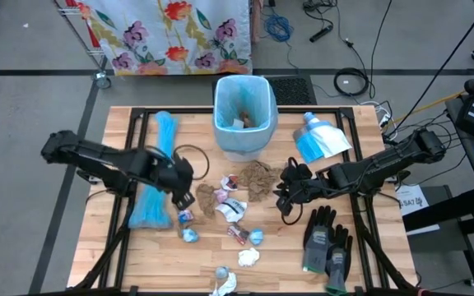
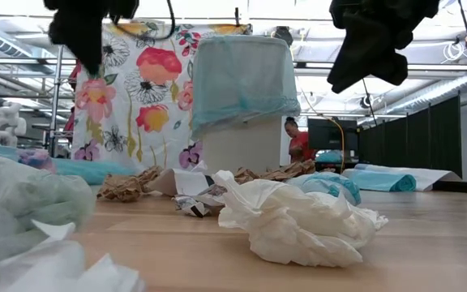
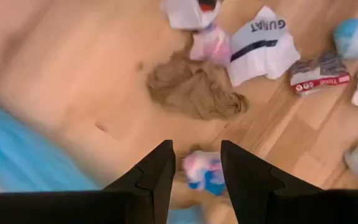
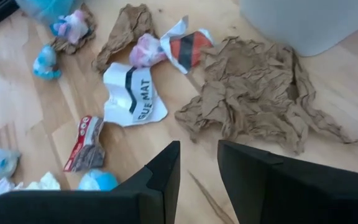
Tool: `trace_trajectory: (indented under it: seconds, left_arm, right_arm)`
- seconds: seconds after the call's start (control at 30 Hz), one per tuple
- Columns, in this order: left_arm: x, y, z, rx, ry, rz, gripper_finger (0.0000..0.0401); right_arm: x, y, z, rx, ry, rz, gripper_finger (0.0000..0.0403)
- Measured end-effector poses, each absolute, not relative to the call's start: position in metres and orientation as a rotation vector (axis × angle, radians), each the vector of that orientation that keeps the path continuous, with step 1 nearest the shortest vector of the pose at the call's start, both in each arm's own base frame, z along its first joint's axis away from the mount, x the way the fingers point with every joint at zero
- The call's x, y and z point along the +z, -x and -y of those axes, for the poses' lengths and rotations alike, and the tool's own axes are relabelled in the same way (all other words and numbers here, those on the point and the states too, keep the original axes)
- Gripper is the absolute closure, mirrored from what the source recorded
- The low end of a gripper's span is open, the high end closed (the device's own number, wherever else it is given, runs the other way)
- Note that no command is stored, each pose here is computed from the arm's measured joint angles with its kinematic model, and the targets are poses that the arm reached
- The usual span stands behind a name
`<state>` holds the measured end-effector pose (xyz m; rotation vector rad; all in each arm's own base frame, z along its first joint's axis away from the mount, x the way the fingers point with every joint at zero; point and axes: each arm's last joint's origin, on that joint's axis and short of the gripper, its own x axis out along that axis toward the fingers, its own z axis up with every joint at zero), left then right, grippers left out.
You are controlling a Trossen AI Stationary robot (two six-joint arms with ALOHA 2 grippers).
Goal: Place trash/remove bag and relplace
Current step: Put the pink plastic into the blue trash bag inside the white trash bin
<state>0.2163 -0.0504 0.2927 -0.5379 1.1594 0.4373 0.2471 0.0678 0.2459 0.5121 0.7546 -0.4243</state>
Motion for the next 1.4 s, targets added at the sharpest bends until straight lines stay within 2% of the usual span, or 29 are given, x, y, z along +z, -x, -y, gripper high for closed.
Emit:
trace_trajectory:
  seconds: [0.5, 0.8, 0.87, 0.93, 1.07, 1.27, 1.4]
  left_arm:
    - [0.211, -0.227, 0.088, 0.448, 0.625, -1.336, 0.0267]
    - [0.154, -0.239, 0.092, 0.55, 0.579, -1.467, 0.0267]
    - [0.142, -0.243, 0.093, 0.557, 0.578, -1.472, 0.0274]
    - [0.136, -0.249, 0.096, 0.542, 0.59, -1.462, 0.0298]
    - [0.133, -0.254, 0.097, 0.525, 0.611, -1.44, 0.0381]
    - [0.157, -0.253, 0.095, 0.541, 0.614, -1.437, 0.039]
    - [0.196, -0.252, 0.093, 0.546, 0.627, -1.374, 0.0397]
  right_arm:
    - [0.245, -0.243, -0.081, -0.361, -0.49, -0.783, 0.0303]
    - [0.245, -0.242, -0.084, -0.349, -0.485, -0.786, 0.0303]
    - [0.245, -0.242, -0.084, -0.348, -0.483, -0.786, 0.0303]
    - [0.245, -0.242, -0.084, -0.346, -0.479, -0.786, 0.0303]
    - [0.245, -0.242, -0.084, -0.343, -0.47, -0.788, 0.0303]
    - [0.245, -0.242, -0.084, -0.34, -0.464, -0.789, 0.0303]
    - [0.245, -0.242, -0.084, -0.343, -0.461, -0.793, 0.0303]
